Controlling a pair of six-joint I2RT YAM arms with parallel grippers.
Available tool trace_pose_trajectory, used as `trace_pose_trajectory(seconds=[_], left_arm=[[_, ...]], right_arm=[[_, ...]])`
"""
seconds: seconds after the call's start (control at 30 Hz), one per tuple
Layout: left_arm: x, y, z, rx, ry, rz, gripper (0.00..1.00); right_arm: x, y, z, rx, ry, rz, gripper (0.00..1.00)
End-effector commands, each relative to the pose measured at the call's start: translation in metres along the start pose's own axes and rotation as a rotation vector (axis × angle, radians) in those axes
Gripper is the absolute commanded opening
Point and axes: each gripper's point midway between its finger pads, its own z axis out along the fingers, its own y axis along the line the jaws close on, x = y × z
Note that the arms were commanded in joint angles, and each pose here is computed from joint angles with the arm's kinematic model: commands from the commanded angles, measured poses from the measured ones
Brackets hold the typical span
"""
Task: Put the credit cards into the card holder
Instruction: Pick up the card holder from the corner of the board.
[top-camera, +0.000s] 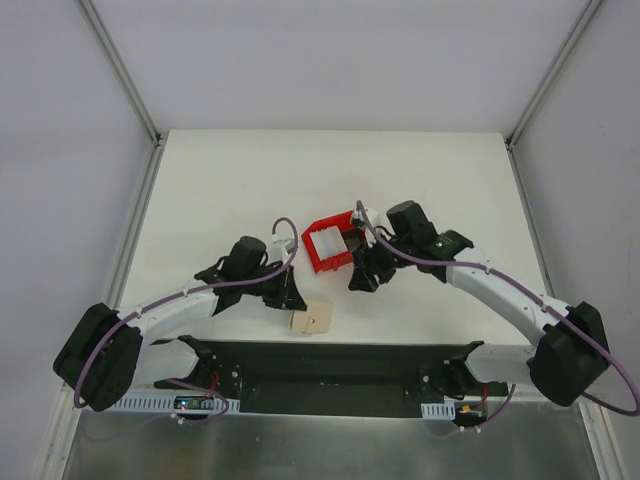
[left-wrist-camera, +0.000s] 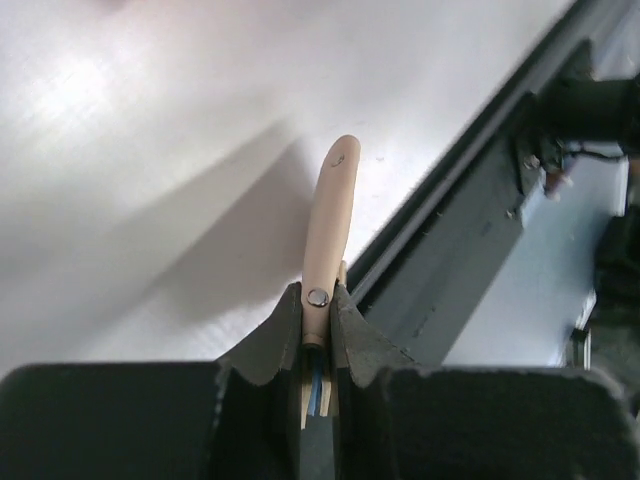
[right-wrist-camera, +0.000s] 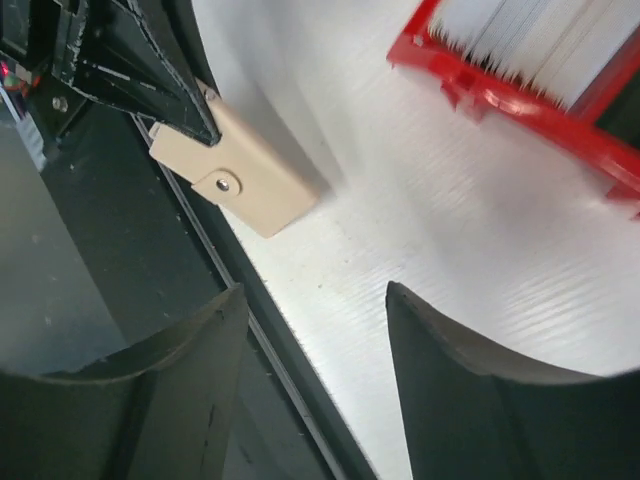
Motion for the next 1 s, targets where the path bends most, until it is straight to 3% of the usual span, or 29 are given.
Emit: trace_pose_trajectory(seconds=[0.0, 0.23, 0.5, 0.63, 0.83, 0.97], left_arm=[[-0.008, 0.035, -0.001, -0.165, -0.22, -0.207, 0.01], [-0.014, 0.057, -0.012, -0.204, -0.478, -0.396, 0.12], [-0.005, 0.055, -0.009, -0.193, -0.463, -0.415, 0.41], [-0.003, 0.054, -0.01, -0.183, -0.462, -0.394, 0.47], [-0.002, 0.045, -0.009, -0.174, -0.398, -0.312, 0.45], [0.002, 0.043, -0.004, -0.17, -0.345, -0.287, 0.33]], right_arm=[[-0.015, 0.009, 0.013, 0.027, -0.204, 0.328, 0.59], [-0.012, 0.028, 0.044, 0.05, -0.341, 0.551, 0.56], [-0.023, 0.031, 0.089, -0.027, -0.305, 0.613, 0.5], [-0.028, 0.035, 0.108, -0.067, -0.267, 0.633, 0.44], [-0.027, 0.043, 0.13, -0.097, -0.226, 0.677, 0.36], [-0.017, 0.048, 0.137, -0.098, -0.2, 0.7, 0.34]])
